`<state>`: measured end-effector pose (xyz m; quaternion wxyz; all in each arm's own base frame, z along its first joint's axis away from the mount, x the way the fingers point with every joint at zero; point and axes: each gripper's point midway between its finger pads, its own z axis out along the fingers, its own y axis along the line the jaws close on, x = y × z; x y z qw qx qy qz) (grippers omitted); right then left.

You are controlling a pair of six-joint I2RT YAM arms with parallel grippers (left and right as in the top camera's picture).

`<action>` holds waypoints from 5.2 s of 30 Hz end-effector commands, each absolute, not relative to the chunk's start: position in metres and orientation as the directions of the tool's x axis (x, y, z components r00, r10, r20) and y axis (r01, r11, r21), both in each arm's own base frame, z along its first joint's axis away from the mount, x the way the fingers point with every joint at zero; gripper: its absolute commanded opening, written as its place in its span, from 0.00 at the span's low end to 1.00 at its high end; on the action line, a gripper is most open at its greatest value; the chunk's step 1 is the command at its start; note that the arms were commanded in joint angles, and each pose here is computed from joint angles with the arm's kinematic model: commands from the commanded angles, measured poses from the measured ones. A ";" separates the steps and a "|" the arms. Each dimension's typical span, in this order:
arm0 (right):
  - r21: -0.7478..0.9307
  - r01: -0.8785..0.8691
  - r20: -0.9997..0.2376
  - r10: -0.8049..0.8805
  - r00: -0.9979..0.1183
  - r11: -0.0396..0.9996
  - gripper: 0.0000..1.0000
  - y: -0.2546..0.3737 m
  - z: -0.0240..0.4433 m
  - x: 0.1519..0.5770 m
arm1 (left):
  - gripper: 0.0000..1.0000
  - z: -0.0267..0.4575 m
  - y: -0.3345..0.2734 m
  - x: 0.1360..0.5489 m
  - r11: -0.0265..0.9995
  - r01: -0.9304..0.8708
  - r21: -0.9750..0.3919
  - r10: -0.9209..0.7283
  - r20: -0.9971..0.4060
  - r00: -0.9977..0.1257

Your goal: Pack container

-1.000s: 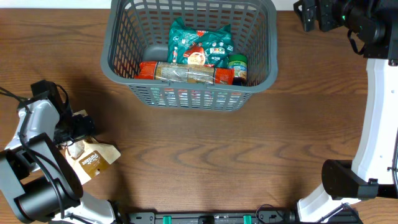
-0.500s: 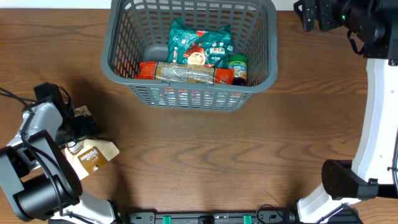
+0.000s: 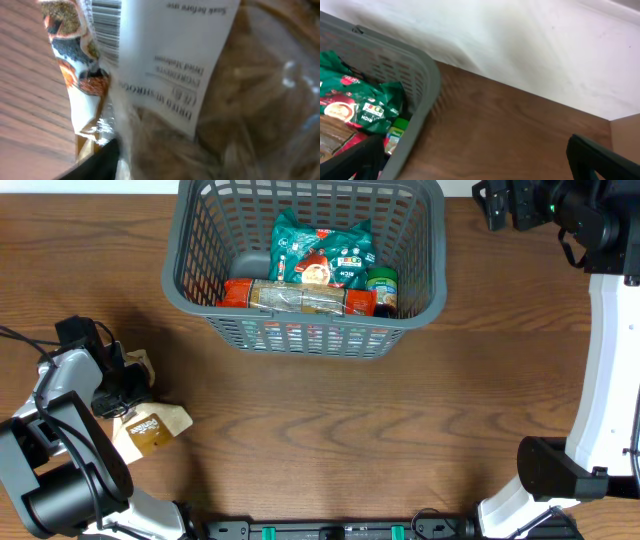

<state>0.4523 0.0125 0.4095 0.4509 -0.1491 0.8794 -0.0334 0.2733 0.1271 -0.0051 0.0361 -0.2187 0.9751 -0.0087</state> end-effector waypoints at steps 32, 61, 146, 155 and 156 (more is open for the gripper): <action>-0.167 -0.228 -0.737 -0.275 -0.617 0.959 0.99 0.009 0.392 0.443 | 0.05 0.419 -0.003 0.392 0.945 0.240 0.221 0.314 -0.821 -0.478; -0.146 -0.242 -0.681 -0.275 -0.679 0.959 0.99 0.009 0.376 0.428 | 0.68 0.182 -0.134 0.515 0.249 0.854 0.457 0.942 -0.320 -0.103; 0.035 0.218 -0.745 0.171 -0.645 0.975 0.99 -0.009 0.158 0.280 | 0.98 0.185 0.024 0.274 0.929 0.174 0.326 0.362 -0.708 -0.607; 0.035 0.218 -0.744 0.171 -0.646 0.975 0.99 -0.009 0.158 0.280 | 0.99 0.179 0.024 0.273 0.930 0.183 0.318 0.360 -0.692 -0.625; 0.035 0.218 -0.744 0.171 -0.646 0.975 0.99 -0.009 0.158 0.280 | 0.98 0.179 0.024 0.273 0.930 0.183 0.319 0.360 -0.692 -0.626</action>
